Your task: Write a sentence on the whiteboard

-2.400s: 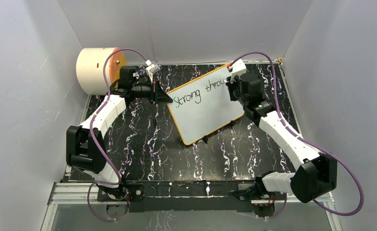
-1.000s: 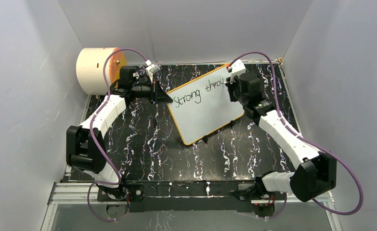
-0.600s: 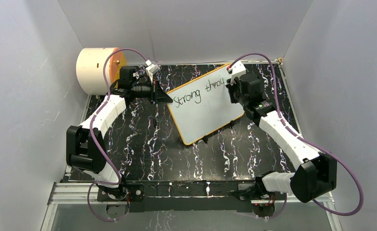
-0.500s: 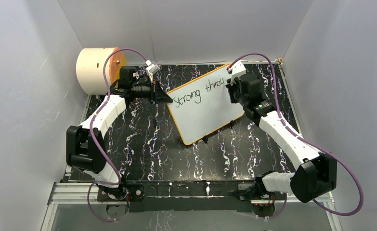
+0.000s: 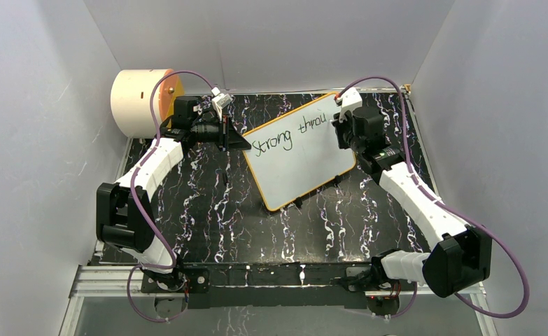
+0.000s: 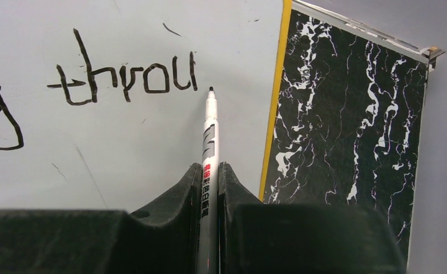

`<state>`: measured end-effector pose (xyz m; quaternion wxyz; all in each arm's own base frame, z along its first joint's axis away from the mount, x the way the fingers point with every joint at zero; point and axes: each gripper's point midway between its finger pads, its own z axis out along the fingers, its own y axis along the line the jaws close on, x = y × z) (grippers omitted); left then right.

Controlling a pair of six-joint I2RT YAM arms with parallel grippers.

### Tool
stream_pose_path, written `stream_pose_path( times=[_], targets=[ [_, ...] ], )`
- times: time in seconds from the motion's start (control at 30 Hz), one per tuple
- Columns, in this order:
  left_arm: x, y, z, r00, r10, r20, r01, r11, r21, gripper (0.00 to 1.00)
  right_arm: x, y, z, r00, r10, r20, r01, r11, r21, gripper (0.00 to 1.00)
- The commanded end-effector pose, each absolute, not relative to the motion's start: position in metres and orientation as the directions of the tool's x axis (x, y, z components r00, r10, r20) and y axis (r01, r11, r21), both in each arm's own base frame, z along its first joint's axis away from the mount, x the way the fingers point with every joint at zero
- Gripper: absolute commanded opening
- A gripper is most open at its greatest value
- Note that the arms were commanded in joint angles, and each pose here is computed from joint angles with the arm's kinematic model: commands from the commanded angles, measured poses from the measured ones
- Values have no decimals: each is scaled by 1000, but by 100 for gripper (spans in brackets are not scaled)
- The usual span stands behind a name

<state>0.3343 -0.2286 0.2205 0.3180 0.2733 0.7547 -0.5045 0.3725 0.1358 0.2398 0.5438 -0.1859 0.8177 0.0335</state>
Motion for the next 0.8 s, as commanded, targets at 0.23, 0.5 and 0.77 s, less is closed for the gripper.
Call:
stream_pose_path(
  times=[0.23, 0.5, 0.77],
  targets=[
    [324, -229, 227, -636, 103, -765, 751, 315, -581, 0, 385, 135, 280, -238, -218, -947, -331, 934, -132, 0],
    [324, -229, 226, -639, 104, -762, 748, 314, -585, 0, 387, 136, 276, -244, -219, -945, -339, 932, -129, 0],
    [324, -229, 226, -639, 104, -762, 748, 313, -585, 0, 391, 137, 282, -228, -213, -950, -336, 933, -128, 0]
  ],
)
